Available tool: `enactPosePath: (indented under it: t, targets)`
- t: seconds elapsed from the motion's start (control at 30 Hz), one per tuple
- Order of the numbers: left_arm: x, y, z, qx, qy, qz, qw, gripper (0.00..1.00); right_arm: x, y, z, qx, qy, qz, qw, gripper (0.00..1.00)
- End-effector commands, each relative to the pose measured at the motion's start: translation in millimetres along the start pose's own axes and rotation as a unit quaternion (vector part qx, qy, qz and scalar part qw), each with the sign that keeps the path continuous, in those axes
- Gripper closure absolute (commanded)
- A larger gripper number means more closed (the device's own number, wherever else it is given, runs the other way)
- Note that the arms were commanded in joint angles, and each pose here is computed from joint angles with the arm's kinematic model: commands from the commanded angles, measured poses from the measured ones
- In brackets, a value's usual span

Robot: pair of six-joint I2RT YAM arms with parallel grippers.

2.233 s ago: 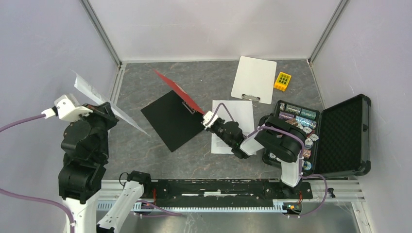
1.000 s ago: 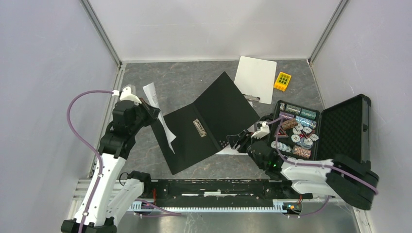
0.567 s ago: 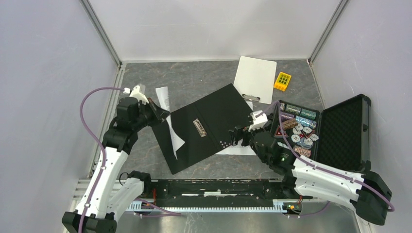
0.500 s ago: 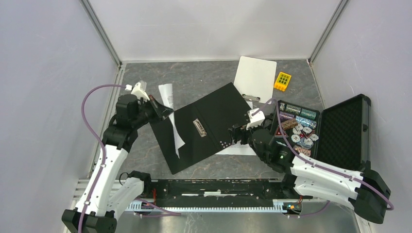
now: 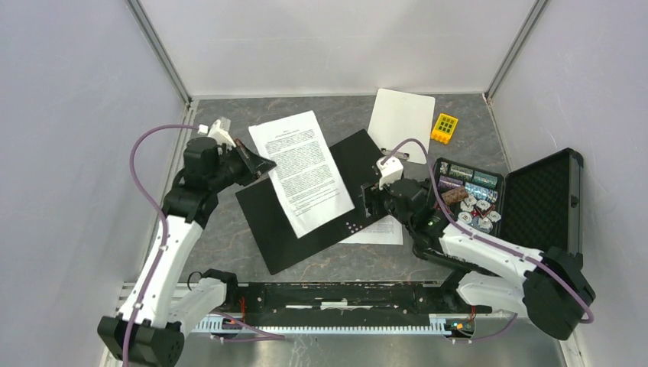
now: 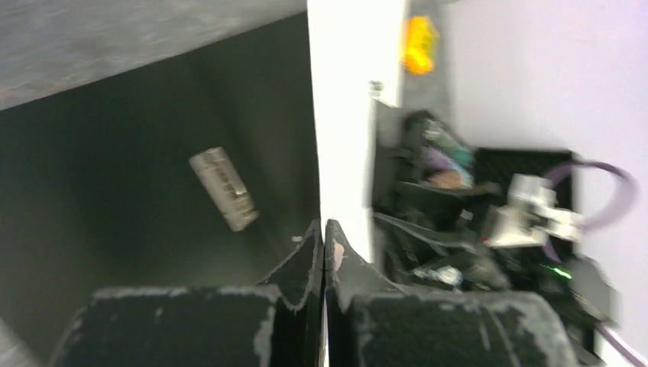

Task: Put the files into the folder

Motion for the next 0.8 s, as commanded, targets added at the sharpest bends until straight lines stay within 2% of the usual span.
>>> enactPosePath:
  t: [0.0, 0.1, 0.33, 0.6, 0.77]
  targets:
    - [1, -13, 72, -0.204, -0.031, -0.025, 0.978, 0.98, -45, -20, 10, -0.08, -0.004, -0.061, 0.995, 0.25]
    - [4, -17, 104, -0.277, -0.037, -0.033, 0.959, 0.98, -51, -41, 23, -0.126, -0.003, -0.053, 0.991, 0.32]
    - [14, -21, 151, -0.362, -0.078, -0.028, 0.929, 0.98, -56, -104, 57, -0.208, -0.043, -0.02, 0.977, 0.45]
    - [12, -27, 159, -0.378, -0.098, -0.011, 0.921, 0.98, -47, -157, 79, -0.248, -0.05, 0.011, 0.967, 0.54]
    - [20, -36, 162, -0.356, -0.116, 0.047, 0.926, 0.98, -44, -179, 85, -0.262, -0.026, 0.036, 0.964, 0.59]
Point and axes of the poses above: each gripper's point midway between its finger pads, its own y axis back along the fingers, its own z axis along the line the jaws close on, x = y × z, the point moved 7 cm from there along y, back along the fingers, and after that the axes turned 13 degrees about y, right-handed, at the moved point
